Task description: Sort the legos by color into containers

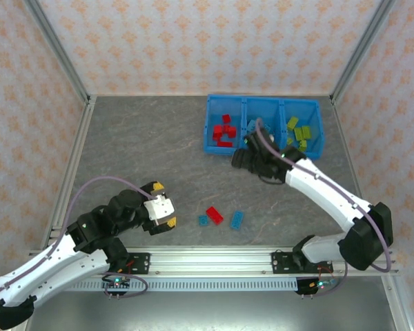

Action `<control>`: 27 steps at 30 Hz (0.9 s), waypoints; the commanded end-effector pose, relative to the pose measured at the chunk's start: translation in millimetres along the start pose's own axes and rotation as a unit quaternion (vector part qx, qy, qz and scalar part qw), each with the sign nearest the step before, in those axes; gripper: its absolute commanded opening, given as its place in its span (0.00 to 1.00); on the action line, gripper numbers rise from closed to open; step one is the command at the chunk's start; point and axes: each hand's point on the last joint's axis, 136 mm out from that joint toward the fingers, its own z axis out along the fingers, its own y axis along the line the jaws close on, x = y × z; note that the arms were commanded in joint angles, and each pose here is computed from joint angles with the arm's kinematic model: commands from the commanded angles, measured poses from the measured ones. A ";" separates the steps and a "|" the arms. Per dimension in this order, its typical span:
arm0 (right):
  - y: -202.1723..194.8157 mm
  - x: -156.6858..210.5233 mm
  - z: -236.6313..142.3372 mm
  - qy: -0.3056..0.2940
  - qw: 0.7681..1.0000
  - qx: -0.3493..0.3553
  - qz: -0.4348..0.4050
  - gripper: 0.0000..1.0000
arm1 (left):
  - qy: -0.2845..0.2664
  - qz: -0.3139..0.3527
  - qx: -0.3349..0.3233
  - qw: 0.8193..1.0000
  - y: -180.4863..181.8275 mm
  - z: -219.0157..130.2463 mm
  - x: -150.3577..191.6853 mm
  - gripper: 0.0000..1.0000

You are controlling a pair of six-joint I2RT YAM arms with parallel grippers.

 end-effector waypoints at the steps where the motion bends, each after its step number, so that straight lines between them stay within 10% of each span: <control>1: -12.1 58.4 6.9 0.058 0.998 0.027 0.006 0.91 | -0.002 0.007 0.009 1.000 -3.1 3.5 0.3 1.00; 9: -20.2 145.9 47.8 0.172 0.984 0.037 0.001 0.96 | -0.005 0.007 0.010 1.000 -4.5 2.3 2.1 1.00; 20: -40.6 169.7 79.5 0.208 0.973 0.103 0.009 0.56 | -0.006 0.009 0.000 1.000 -2.6 -0.6 4.9 1.00; 27: -44.7 124.8 55.8 0.115 0.986 0.121 -0.008 0.39 | -0.006 0.014 0.002 1.000 -3.6 0.1 5.2 1.00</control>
